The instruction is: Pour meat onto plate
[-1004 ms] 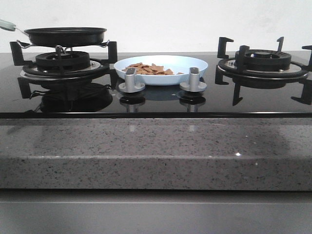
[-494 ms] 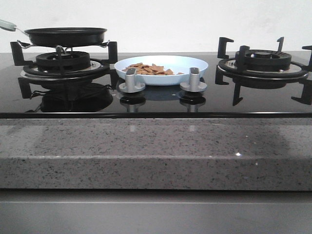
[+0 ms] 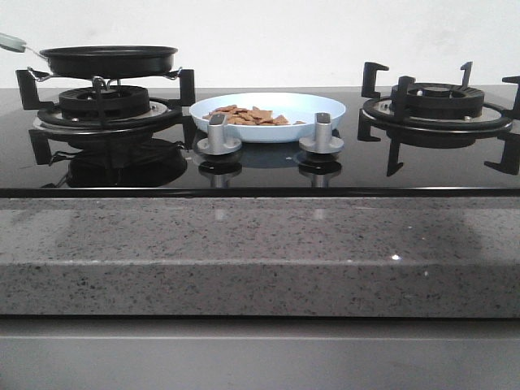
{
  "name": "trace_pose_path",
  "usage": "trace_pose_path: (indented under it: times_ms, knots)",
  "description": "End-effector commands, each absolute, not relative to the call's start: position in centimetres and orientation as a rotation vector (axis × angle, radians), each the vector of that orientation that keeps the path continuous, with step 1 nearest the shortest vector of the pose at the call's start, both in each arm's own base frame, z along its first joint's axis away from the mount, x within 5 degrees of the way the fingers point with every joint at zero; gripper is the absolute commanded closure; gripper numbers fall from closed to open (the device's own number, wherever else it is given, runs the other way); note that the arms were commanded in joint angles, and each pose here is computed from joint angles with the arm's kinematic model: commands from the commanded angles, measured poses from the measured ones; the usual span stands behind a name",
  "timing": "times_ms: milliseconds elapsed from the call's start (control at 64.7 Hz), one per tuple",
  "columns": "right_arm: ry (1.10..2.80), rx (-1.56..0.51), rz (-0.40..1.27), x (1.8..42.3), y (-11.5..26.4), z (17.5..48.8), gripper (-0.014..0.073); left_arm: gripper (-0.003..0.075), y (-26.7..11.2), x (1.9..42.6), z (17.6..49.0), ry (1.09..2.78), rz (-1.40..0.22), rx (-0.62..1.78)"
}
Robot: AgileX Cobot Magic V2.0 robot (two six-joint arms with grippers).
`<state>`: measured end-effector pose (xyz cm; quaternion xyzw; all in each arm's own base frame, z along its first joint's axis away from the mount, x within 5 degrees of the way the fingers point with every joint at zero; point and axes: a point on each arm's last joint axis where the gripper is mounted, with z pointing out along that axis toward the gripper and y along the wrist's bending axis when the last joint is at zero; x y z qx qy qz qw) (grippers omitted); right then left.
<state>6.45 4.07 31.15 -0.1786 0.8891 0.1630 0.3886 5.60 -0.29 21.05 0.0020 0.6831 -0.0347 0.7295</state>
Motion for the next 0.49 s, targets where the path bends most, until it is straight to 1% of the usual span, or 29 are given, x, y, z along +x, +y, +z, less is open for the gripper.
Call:
trace_pose_path:
  times_ms: [0,108,479]
  knots:
    - [2.182,-0.432,0.433,6.69,4.2,32.35,0.0715,0.0741,-0.18,5.35,22.0,1.377,-0.086,-0.016]
    - [2.182,-0.432,0.433,6.69,4.2,32.35,0.0715,0.0741,-0.15,5.3,22.21,1.353,-0.085,-0.018]
    - [2.182,-0.432,0.433,6.69,4.2,32.35,0.0715,0.0741,-0.14,5.32,22.19,1.357,-0.084,-0.019]
